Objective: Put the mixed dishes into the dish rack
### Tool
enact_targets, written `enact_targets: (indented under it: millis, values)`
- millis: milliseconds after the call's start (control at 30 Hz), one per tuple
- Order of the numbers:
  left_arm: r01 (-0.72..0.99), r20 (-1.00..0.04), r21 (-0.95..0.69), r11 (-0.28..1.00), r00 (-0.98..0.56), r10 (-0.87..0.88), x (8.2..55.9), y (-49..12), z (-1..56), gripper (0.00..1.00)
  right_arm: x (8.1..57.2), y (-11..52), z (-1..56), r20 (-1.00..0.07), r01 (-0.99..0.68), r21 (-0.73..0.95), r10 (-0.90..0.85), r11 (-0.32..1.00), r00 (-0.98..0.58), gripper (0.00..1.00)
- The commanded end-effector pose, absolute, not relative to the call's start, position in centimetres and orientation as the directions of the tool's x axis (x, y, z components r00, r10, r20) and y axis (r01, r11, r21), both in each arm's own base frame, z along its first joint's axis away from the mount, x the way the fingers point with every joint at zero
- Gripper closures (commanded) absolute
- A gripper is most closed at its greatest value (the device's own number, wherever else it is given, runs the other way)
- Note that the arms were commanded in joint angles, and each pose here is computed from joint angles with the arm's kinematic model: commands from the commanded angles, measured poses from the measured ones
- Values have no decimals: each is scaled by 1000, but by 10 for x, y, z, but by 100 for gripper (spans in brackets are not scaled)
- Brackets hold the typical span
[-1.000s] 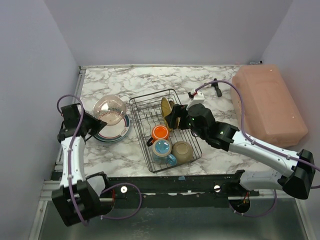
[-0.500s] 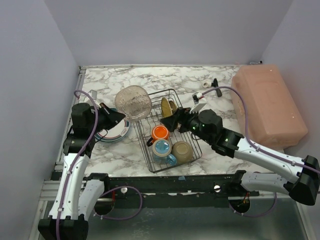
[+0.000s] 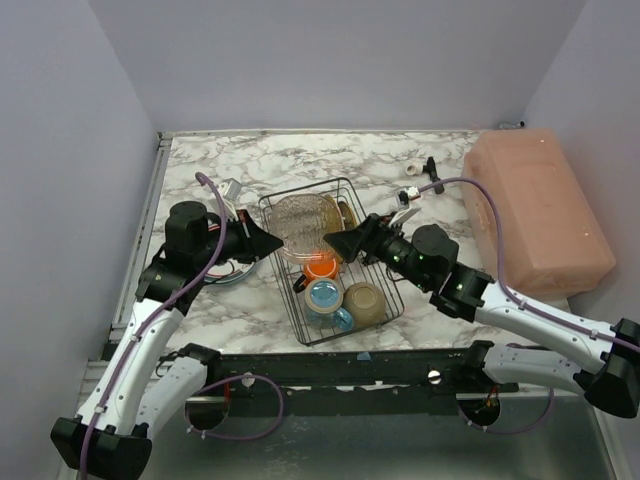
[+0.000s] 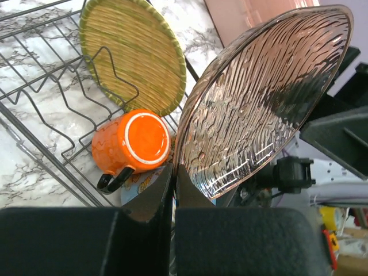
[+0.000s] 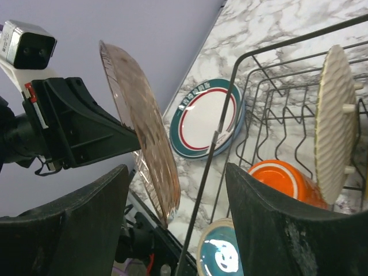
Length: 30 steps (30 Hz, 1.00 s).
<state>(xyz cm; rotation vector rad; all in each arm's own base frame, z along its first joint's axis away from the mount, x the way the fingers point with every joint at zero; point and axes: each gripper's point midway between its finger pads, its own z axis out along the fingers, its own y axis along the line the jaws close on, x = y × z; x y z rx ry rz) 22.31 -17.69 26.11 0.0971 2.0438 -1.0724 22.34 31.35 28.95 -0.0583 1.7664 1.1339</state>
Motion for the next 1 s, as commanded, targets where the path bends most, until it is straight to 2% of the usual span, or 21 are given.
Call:
enact_targets:
  millis: [0,67,367,400,500,533,600,633,700,767,867,967]
  values:
    - [498,-755,-576,648,-627,-190,215,-182,275,100,214,332,301,-729,-552,685,426,476,-537,32]
    - [500,-763,-558,663,-623,-173,213,-180,274,100,213,339,296,-719,-548,694,409,467,-562,36]
    - [415,-763,-483,771,-632,-137,220,-160,253,100,199,367,277,-645,-532,760,337,374,-685,69]
    - [413,-764,-478,775,-630,-136,220,-158,252,100,199,370,278,-643,-532,762,333,369,-690,74]
    - [400,-754,-478,782,-644,-132,219,-157,247,100,204,376,282,-647,-527,757,323,387,-691,99]
    - [376,-752,-464,802,-646,-133,220,-152,244,88,207,376,283,-646,-518,756,326,400,-690,100]
    - [300,-752,-424,855,-643,-147,224,-137,239,58,214,375,284,-650,-499,748,332,437,-684,100]
    - [265,-761,-400,877,-630,-156,224,-128,239,47,218,373,281,-656,-484,737,330,472,-679,100]
    - [224,-790,-358,906,-590,-167,222,-113,241,34,230,365,278,-678,-449,703,328,552,-658,100]
    - [200,-822,-337,920,-539,-184,215,-100,245,27,241,355,270,-690,-384,666,332,640,-643,100]
    - [169,-863,-320,932,-459,-213,207,-85,249,25,256,340,261,-714,-287,601,340,746,-612,100]
    - [115,-887,-312,943,-392,-246,202,-69,248,20,268,327,250,-764,-184,466,289,865,-578,100]
